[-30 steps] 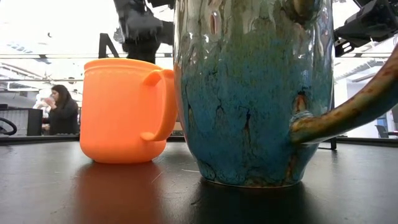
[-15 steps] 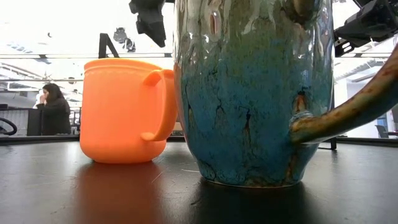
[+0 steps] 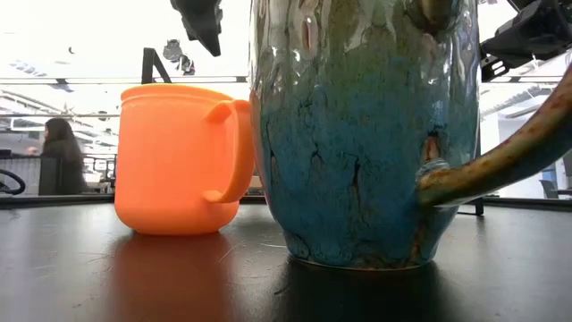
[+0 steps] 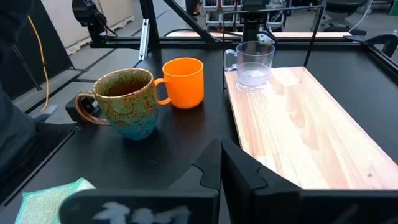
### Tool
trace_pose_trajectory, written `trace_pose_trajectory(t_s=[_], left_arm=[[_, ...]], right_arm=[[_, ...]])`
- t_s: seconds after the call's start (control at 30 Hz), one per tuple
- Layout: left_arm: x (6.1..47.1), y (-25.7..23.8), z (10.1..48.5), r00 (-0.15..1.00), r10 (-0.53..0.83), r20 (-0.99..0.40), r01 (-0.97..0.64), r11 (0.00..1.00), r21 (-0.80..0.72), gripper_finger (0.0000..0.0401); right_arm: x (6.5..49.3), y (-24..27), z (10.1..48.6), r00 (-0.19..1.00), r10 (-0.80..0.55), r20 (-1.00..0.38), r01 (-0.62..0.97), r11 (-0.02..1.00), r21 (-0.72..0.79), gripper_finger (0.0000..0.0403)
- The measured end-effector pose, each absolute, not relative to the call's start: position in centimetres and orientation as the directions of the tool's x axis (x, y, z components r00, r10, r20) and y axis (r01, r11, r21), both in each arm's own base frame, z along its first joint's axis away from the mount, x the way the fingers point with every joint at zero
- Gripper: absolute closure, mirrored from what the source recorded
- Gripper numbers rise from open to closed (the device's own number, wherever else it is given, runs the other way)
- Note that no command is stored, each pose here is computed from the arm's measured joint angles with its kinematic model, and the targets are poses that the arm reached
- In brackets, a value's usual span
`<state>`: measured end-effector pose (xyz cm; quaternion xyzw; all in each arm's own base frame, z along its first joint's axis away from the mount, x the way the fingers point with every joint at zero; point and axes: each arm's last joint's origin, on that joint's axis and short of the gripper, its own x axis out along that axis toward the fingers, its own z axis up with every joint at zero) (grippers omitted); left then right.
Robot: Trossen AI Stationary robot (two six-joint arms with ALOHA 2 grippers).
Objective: Stack small to large cups/mugs on shelf
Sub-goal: Put the orange mug on the shelf
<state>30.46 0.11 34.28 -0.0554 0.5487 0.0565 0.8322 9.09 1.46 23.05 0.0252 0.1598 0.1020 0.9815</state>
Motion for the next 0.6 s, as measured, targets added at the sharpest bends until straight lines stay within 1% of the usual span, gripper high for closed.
trace_pose_trajectory(t_s=[0.2,0.3,0.47,0.6], left_arm=[[28.8,-1.0,36.6,0.494,0.031,-0.869,-0.131,0.991,-0.04,0.0399],[27.6,-1.5,37.6,0.534,0.053,-0.844,-0.145,0.989,-0.03,0.0399],[25.1,-2.0,38.4,0.591,0.112,-0.799,-0.191,0.982,-0.004,0.0399],[22.8,-2.4,37.7,0.65,0.135,-0.748,-0.218,0.976,-0.013,0.04]], right_arm=[[9.1,1.5,23.0,0.928,0.208,-0.31,-0.192,0.978,0.082,0.0403],[9.1,1.5,23.0,0.928,0.208,-0.31,-0.192,0.978,0.082,0.0403],[9.1,1.5,23.0,0.928,0.208,-0.31,-0.192,0.978,0.082,0.0403],[9.1,1.5,23.0,0.927,0.208,-0.311,-0.191,0.978,0.085,0.0403]])
